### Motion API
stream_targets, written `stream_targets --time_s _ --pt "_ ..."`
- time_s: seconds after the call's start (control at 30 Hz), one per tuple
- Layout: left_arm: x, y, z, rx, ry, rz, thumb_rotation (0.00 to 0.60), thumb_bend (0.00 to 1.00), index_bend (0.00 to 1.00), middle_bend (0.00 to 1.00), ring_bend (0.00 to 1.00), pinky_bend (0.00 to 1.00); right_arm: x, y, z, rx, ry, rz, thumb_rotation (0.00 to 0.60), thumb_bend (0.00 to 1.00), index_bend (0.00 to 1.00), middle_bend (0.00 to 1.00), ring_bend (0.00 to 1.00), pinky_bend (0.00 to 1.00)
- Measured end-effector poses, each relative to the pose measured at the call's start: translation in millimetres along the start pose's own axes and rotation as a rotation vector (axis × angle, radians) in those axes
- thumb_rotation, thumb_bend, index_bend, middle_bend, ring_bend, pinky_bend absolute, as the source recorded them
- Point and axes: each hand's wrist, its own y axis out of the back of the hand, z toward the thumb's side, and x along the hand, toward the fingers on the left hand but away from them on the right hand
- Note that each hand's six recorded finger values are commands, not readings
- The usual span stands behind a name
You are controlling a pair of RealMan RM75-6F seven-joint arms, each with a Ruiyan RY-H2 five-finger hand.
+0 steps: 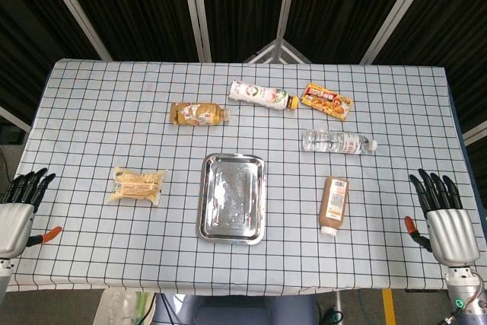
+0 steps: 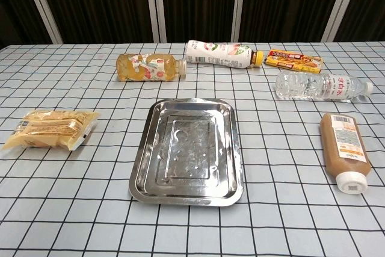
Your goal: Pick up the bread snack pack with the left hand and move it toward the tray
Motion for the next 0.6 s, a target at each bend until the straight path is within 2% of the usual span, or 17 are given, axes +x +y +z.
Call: stream_targets --time_s 0.2,0.3,0.4,0.6 --pt "2 -2 1 -0.006 -0.001 -0.012 0.6 0.07 0.0 0.0 0.0 0.04 0 0 -1 -0.014 -0.001 -0.003 0.6 0.43 0.0 0.0 0.0 0.0" --pt "10 -9 6 -0.007 -0.019 -0.038 0.6 0.11 0.0 0.02 0.01 0.05 0 1 -3 -0.021 -0.002 0.001 0.6 0.43 0.0 0.0 0.0 0.0" --pt "29 -21 15 -0.003 -0.037 -0.06 0.6 0.17 0.0 0.03 0.01 0.05 -1 1 -5 -0.034 -0.007 0.013 0.6 0.43 0.0 0.0 0.0 0.0" --pt "69 -51 42 0.029 -0.078 -0.144 0.6 0.18 0.0 0.04 0.01 0.05 -3 0 -4 -0.049 0.006 0.018 0.6 0.43 0.0 0.0 0.0 0.0"
